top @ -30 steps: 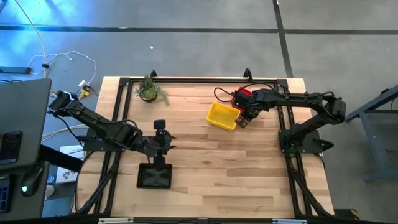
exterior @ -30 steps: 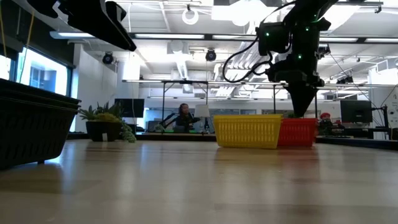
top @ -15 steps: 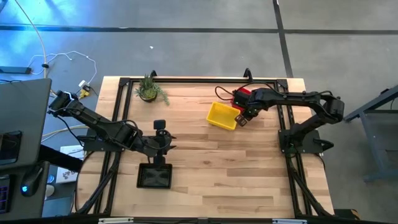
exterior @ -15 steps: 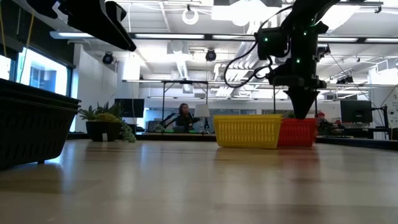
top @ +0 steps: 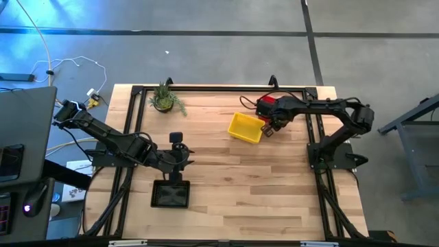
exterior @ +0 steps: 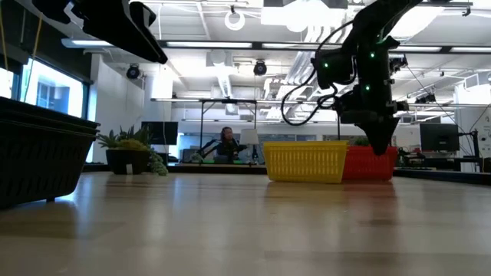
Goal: Stack baskets by color
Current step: Adjust the stacked red bins on the table, then move the stacked yellow bins below the stacked red bins
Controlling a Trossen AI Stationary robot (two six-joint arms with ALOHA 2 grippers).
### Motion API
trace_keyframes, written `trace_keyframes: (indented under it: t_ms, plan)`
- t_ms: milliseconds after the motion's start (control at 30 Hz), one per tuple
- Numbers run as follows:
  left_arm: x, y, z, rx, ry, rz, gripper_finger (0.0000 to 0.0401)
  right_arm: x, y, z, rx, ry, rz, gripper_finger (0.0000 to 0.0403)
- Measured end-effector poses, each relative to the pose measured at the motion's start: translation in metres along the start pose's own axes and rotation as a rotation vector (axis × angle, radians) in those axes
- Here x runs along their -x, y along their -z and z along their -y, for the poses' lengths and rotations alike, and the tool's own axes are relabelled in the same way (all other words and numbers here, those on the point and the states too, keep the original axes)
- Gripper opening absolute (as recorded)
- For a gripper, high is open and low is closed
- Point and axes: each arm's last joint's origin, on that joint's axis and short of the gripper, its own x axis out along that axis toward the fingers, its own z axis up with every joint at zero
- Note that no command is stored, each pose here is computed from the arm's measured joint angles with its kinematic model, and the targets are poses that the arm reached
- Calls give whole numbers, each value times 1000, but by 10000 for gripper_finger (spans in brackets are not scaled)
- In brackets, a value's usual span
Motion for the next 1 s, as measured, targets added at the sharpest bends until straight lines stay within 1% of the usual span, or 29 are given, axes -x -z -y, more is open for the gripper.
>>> trace_keyframes:
  t_ms: [333, 500, 633, 767, 1000]
  plan:
    - [0, 0, 0, 0, 8, -1, 141, -5, -8, 19, -79, 71, 3, 53]
    - [0, 0, 0, 0, 8, -1, 141, -7, -11, 29, -96, 96, 2, 53]
    - [0, 0, 0, 0, 8, -1, 141, -8, -13, 34, -88, 140, 14, 53]
    - [0, 0, 0, 1, 8, -1, 141, -8, -13, 32, -56, 125, 9, 53]
    - [0, 0, 0, 1, 8, 0, 141, -2, -6, 16, -15, 95, 21, 53]
